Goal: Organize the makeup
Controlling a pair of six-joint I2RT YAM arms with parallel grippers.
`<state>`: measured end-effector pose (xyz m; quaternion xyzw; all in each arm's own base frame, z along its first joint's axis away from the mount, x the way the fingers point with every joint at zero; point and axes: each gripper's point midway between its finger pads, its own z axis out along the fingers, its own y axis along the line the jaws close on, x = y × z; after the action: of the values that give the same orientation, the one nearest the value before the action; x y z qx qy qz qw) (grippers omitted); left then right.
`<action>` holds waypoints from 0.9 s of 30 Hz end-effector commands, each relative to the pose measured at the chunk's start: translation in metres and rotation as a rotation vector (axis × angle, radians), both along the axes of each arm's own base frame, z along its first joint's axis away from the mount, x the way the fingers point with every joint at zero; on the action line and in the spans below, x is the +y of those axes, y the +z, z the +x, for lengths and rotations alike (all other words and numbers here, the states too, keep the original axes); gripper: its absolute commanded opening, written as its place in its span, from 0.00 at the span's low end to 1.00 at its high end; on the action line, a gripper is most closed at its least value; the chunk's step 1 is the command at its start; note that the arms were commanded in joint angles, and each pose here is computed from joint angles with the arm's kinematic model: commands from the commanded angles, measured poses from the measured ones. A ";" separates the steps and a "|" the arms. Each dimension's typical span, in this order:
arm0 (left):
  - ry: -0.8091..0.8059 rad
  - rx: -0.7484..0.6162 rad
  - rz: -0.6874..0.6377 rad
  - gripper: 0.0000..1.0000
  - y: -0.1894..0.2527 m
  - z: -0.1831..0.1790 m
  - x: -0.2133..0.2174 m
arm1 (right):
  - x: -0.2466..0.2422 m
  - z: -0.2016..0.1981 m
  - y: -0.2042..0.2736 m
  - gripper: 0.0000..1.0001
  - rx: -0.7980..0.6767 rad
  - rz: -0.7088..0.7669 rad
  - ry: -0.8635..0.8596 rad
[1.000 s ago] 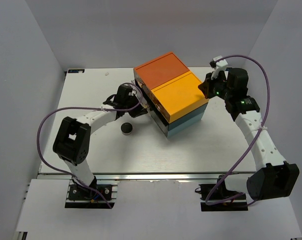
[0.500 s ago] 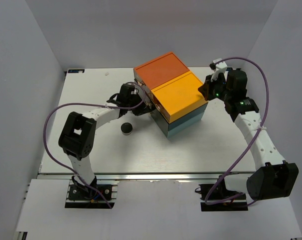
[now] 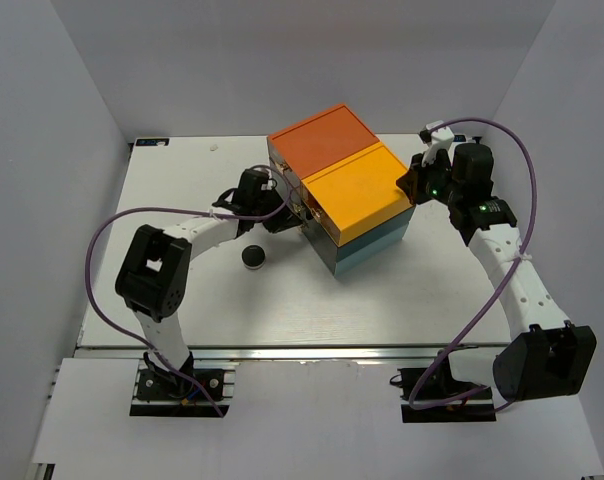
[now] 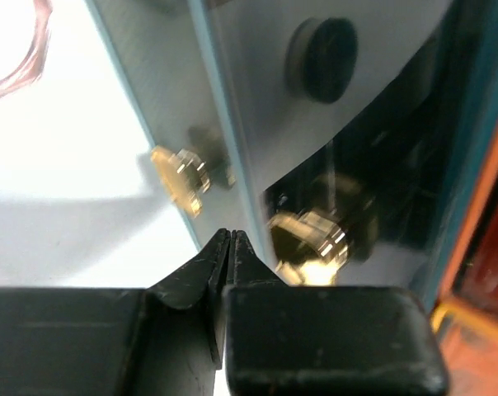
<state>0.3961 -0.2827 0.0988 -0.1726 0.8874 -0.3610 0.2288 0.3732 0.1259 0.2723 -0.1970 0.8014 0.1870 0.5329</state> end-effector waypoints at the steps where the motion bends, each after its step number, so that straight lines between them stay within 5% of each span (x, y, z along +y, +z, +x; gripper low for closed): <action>1: 0.025 -0.073 -0.008 0.15 0.024 -0.003 0.011 | 0.000 -0.002 0.014 0.00 -0.055 0.014 0.013; 3: 0.035 -0.057 -0.016 0.33 0.018 -0.007 0.014 | 0.002 -0.003 0.014 0.00 -0.053 0.018 0.018; 11: 0.009 -0.052 0.004 0.49 0.010 0.005 0.008 | 0.002 -0.002 0.014 0.00 -0.050 0.020 0.018; 27: -0.012 0.009 0.036 0.41 -0.030 0.014 0.003 | -0.002 -0.002 0.012 0.00 -0.050 0.016 0.011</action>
<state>0.3985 -0.2781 0.0567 -0.1756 0.9002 -0.3413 0.2058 0.3721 0.1249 0.2710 -0.1970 0.8014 0.1927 0.5309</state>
